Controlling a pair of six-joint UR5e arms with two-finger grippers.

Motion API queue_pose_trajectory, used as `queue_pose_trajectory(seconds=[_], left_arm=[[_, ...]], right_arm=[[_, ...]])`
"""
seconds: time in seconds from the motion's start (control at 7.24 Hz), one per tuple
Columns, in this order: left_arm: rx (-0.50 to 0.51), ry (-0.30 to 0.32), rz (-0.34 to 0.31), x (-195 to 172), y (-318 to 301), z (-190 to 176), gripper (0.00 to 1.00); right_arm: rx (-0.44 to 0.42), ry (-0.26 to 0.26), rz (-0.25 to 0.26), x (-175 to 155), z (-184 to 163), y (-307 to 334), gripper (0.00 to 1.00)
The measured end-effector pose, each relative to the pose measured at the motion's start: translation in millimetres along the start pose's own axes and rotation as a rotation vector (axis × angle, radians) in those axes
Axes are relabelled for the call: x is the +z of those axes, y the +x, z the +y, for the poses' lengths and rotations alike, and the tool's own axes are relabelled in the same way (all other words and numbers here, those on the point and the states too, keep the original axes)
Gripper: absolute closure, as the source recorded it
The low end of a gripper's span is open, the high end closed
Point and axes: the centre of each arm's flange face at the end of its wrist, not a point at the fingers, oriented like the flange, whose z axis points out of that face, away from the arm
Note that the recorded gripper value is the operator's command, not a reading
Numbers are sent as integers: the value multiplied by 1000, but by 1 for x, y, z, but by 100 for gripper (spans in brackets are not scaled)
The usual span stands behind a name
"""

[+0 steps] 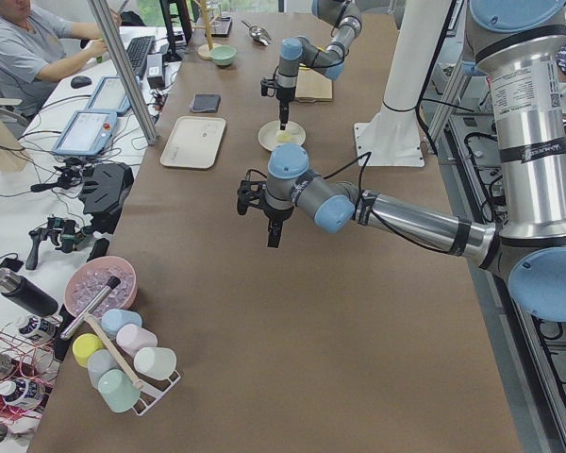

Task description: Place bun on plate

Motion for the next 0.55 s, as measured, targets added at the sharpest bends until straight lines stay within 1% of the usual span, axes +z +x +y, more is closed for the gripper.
queue_pose_trajectory(seconds=[0.14,0.28,0.41,0.55], left_arm=[[12,-3,-4,0,-3,1,2],[42,-13,-15,3,-15,4,2],[65,-22,-33,5,-33,7,2],[87,-26,-55,3,-56,8,2]], right_arm=[[29,-18,-17,-41,-8,42,0],[59,-45,-16,-77,-26,99,0],[48,-65,2,-100,-43,162,0],[0,-80,41,-112,-55,235,0]])
